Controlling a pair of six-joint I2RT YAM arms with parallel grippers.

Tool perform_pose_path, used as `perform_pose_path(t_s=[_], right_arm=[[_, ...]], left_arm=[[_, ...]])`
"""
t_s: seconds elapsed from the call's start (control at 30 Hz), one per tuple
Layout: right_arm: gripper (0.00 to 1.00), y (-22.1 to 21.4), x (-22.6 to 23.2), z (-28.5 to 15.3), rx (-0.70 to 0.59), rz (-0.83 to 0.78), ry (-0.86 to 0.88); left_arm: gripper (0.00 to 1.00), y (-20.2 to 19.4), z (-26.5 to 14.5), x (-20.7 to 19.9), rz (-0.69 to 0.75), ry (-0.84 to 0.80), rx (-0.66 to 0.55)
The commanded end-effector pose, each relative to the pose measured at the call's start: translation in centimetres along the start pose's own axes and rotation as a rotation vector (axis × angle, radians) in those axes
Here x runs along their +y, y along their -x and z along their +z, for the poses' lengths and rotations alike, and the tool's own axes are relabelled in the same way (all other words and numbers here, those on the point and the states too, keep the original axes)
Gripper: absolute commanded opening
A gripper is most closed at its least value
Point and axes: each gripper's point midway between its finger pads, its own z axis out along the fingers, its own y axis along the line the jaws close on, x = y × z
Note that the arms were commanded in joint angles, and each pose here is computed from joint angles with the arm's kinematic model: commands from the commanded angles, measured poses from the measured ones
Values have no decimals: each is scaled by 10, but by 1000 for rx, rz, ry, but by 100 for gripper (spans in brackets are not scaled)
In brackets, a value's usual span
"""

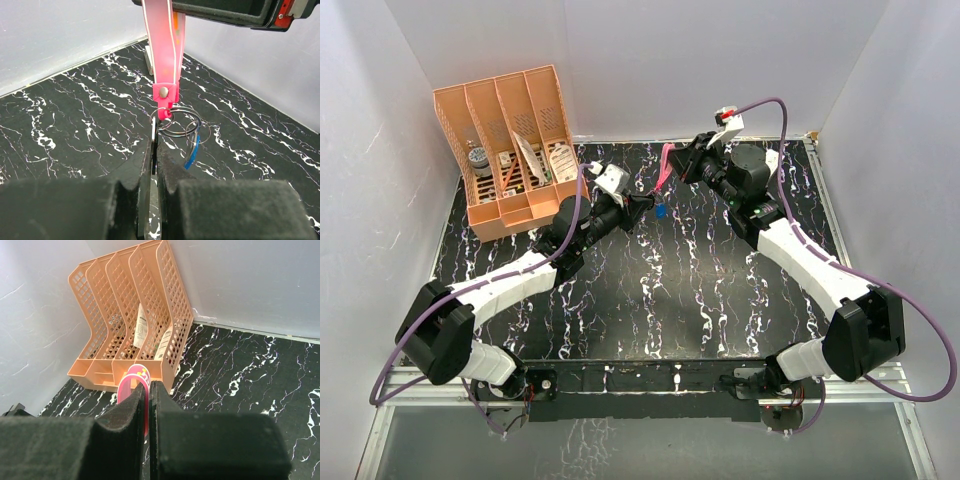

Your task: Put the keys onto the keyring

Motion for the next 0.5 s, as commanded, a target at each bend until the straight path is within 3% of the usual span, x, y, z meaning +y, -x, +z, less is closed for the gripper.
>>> perform_pose_path(t_s=[0.0, 0.17, 0.27, 0.47], right_arm=[[0, 90, 6, -13, -278, -65, -2], [0, 77, 6, -9, -240, -47, 22], [17, 66, 5, -4, -191, -40, 28], [32, 45, -2, 2, -101, -27, 16]], left_arm=[[0, -27, -12, 7, 5, 38, 114], [0, -19, -10, 6, 16, 35, 101], [0, -14, -9, 6, 15, 38, 106], [0, -3, -7, 10, -3, 76, 141]])
